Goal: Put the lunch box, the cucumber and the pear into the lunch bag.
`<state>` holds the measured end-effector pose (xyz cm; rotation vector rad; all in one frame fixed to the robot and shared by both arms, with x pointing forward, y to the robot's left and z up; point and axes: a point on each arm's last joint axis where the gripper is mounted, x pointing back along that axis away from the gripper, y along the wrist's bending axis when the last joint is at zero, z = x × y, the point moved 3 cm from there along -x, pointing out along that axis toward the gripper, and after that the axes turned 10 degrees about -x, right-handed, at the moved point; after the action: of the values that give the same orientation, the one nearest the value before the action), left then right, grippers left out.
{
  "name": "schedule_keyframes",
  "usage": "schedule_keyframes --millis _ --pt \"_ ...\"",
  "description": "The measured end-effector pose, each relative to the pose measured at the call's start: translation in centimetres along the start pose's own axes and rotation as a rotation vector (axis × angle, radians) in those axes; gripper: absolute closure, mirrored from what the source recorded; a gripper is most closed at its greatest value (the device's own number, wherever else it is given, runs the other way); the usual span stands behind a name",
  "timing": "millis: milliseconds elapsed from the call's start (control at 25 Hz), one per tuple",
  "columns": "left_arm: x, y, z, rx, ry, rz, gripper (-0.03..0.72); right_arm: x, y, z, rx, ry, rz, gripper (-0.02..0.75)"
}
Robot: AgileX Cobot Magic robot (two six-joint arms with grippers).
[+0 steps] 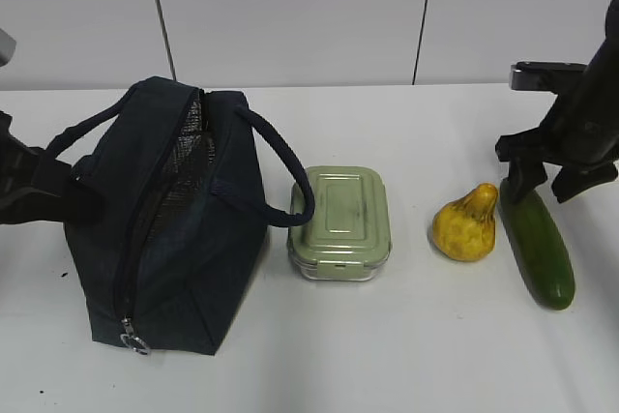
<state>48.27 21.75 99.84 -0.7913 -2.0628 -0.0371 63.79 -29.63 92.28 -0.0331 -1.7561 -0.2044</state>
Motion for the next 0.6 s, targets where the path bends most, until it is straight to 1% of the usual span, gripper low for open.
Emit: schedule_keyframes --millis 120,280,400,520,600 --pt "0.0 0.0 0.0 0.0 0.0 0.0 0.704 -1.2 0.0 -1.0 0.004 0.025 0.006 0.234" --pt "0.0 0.0 0.0 0.0 0.0 0.0 0.704 -3.1 -0.4 -1.7 0.022 0.084 0.034 0.241" --pt "0.0 0.0 0.0 0.0 -0.001 -0.001 0.704 -3.5 -0.8 -1.7 0.035 0.099 0.064 0.31" --pt "0.0 0.0 0.0 0.0 -0.001 -0.002 0.704 -3.5 -0.9 -1.8 0.034 0.096 0.081 0.359" --pt "0.0 0.0 0.0 0.0 -0.001 -0.002 0.704 -2.7 -0.9 -2.0 0.036 0.078 0.082 0.361"
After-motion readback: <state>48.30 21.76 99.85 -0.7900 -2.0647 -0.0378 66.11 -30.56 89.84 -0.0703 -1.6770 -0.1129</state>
